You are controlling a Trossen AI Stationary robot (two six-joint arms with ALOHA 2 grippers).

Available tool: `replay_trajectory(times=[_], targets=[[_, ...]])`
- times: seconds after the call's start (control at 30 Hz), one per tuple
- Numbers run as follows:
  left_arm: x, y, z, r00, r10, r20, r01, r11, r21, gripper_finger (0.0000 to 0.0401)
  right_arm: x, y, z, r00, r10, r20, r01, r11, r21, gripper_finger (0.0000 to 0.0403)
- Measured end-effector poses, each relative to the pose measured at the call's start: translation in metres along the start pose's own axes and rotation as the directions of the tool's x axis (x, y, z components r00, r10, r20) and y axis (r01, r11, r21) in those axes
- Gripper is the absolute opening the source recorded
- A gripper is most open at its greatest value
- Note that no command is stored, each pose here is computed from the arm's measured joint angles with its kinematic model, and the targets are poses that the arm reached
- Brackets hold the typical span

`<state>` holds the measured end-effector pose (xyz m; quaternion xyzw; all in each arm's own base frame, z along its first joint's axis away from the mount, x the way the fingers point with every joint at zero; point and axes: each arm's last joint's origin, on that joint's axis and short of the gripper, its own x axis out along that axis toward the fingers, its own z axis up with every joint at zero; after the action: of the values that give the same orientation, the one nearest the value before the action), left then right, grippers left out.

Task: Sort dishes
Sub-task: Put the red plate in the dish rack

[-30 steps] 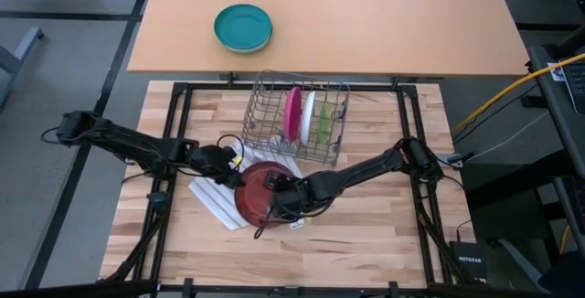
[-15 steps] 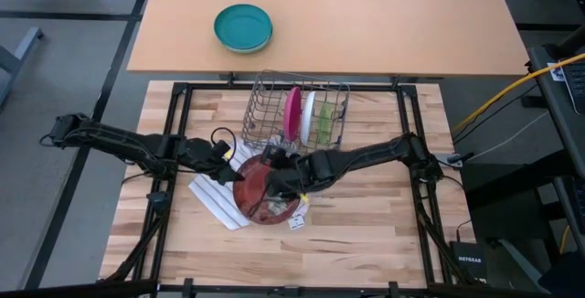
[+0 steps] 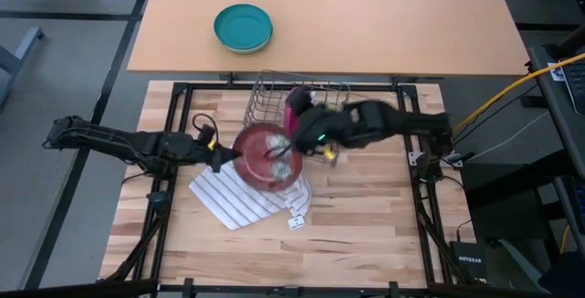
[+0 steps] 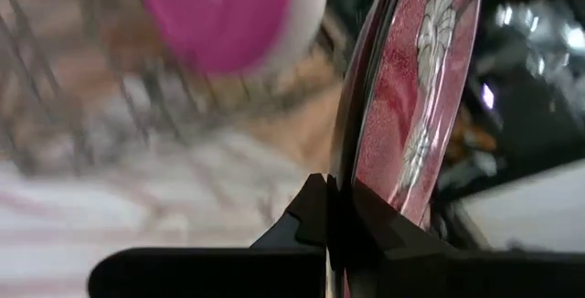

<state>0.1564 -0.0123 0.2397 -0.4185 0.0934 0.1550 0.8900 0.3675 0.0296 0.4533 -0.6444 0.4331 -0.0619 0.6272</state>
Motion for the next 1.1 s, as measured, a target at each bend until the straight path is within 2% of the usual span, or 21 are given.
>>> replay_trajectory(times=[0.17, 0.37, 0.5, 0.73, 0.83, 0.97, 1.1], targets=[[-0.004, -0.007, 0.013, 0.978, -0.001, 0.211, -0.009, 0.999, 0.045, 0.0, -0.023, -0.02, -0.044, 0.996, -0.089, -0.021, 0.091, 0.987, 0.131, 0.0154], [-0.007, -0.011, 0.023, 0.916, 0.049, 0.398, -0.094, 0.991, 0.095, 0.0, -0.044, -0.031, -0.095, 0.987, -0.139, -0.084, 0.156, 0.956, 0.247, 0.0154], [-0.01, -0.014, 0.03, 0.848, 0.098, 0.521, -0.157, 0.985, 0.071, 0.0, -0.05, -0.033, -0.122, 0.98, -0.149, -0.134, 0.185, 0.93, 0.319, 0.0154], [-0.008, -0.015, 0.036, 0.684, 0.256, 0.683, -0.317, 0.948, -0.038, 0.0, -0.04, -0.035, -0.159, 0.961, -0.118, -0.25, 0.215, 0.886, 0.41, 0.0154], [0.001, -0.015, 0.033, 0.637, 0.308, 0.707, -0.381, 0.923, -0.059, 0.0, -0.028, -0.033, -0.172, 0.965, -0.078, -0.252, 0.19, 0.868, 0.459, 0.0154], [0.016, -0.017, 0.029, 0.585, 0.352, 0.73, -0.45, 0.891, -0.069, 0.0, -0.008, -0.028, -0.189, 0.993, -0.005, -0.12, 0.069, 0.84, 0.539, 0.0154], [0.035, -0.025, 0.028, 0.517, 0.411, 0.751, -0.56, 0.826, -0.067, 0.0, 0.012, -0.021, -0.205, 0.998, 0.049, -0.036, -0.018, 0.811, 0.585, 0.0154]])
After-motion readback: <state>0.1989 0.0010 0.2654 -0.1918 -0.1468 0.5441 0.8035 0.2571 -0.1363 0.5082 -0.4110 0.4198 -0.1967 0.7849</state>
